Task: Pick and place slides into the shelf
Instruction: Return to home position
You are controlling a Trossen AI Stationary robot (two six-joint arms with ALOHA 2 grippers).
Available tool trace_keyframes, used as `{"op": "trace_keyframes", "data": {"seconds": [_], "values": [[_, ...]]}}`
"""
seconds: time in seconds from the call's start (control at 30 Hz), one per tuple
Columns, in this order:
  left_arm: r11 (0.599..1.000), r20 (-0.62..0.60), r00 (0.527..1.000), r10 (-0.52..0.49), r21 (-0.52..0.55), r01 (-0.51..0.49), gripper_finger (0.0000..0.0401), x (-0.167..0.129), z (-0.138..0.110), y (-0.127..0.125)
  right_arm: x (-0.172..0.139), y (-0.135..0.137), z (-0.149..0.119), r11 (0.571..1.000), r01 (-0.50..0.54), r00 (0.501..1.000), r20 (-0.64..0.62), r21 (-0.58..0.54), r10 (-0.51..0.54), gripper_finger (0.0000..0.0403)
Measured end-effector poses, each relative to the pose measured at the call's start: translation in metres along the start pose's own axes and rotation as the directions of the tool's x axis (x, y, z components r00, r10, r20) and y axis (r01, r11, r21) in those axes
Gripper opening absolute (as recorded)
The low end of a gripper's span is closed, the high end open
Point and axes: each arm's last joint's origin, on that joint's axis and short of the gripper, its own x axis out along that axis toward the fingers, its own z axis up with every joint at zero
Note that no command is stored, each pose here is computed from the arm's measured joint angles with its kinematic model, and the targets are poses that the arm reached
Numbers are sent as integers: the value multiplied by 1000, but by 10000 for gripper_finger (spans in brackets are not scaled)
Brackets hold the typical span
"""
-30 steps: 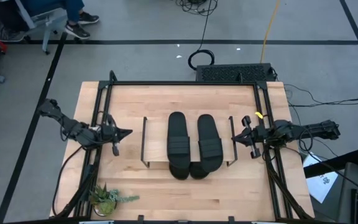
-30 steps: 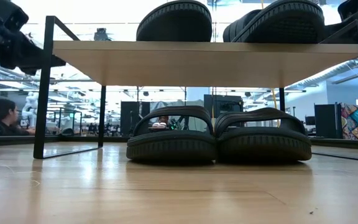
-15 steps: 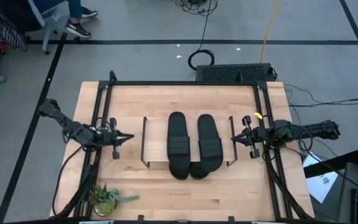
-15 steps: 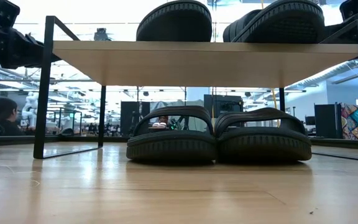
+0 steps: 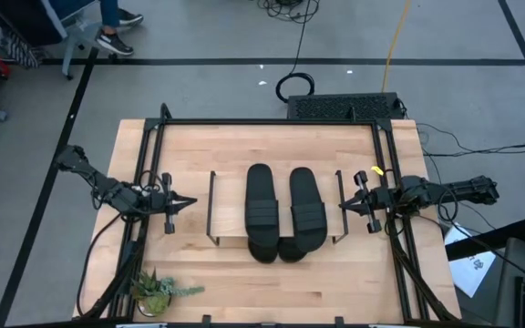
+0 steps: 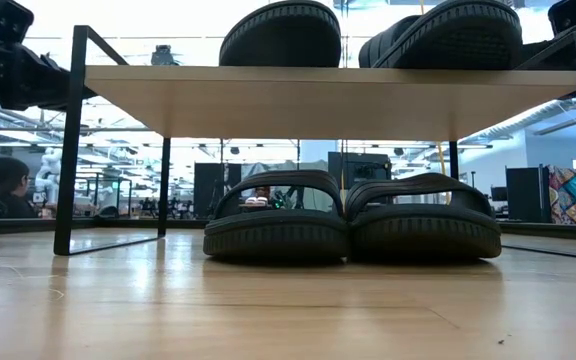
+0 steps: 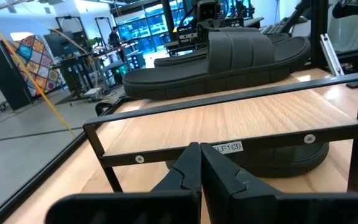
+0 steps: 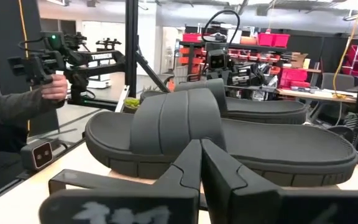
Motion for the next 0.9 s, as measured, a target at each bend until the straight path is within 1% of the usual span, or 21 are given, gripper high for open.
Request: {"op": "trace_keyframes", "data": {"seconds": [0.2, 0.33, 0.57, 0.8, 0.9], "values": [[999, 0, 1000, 0, -36, 0, 2, 0, 0, 0, 0, 1, 2, 1000, -26, 1000, 18, 0, 26, 0], [999, 0, 1000, 1, -36, -1, 6, 0, 0, 0, 0, 2, 3, 997, -72, 997, 39, -5, 73, 0], [999, -1, 1000, 2, -33, -2, 21, 0, 0, 0, 0, 2, 4, 998, -68, 997, 41, -4, 68, 0], [999, -1, 1000, 3, -33, -3, 3, 0, 0, 0, 0, 2, 4, 998, -68, 997, 41, -4, 68, 0], [999, -1, 1000, 3, -34, -3, 3, 0, 0, 0, 0, 2, 4, 998, -68, 997, 41, -4, 68, 0]]}}
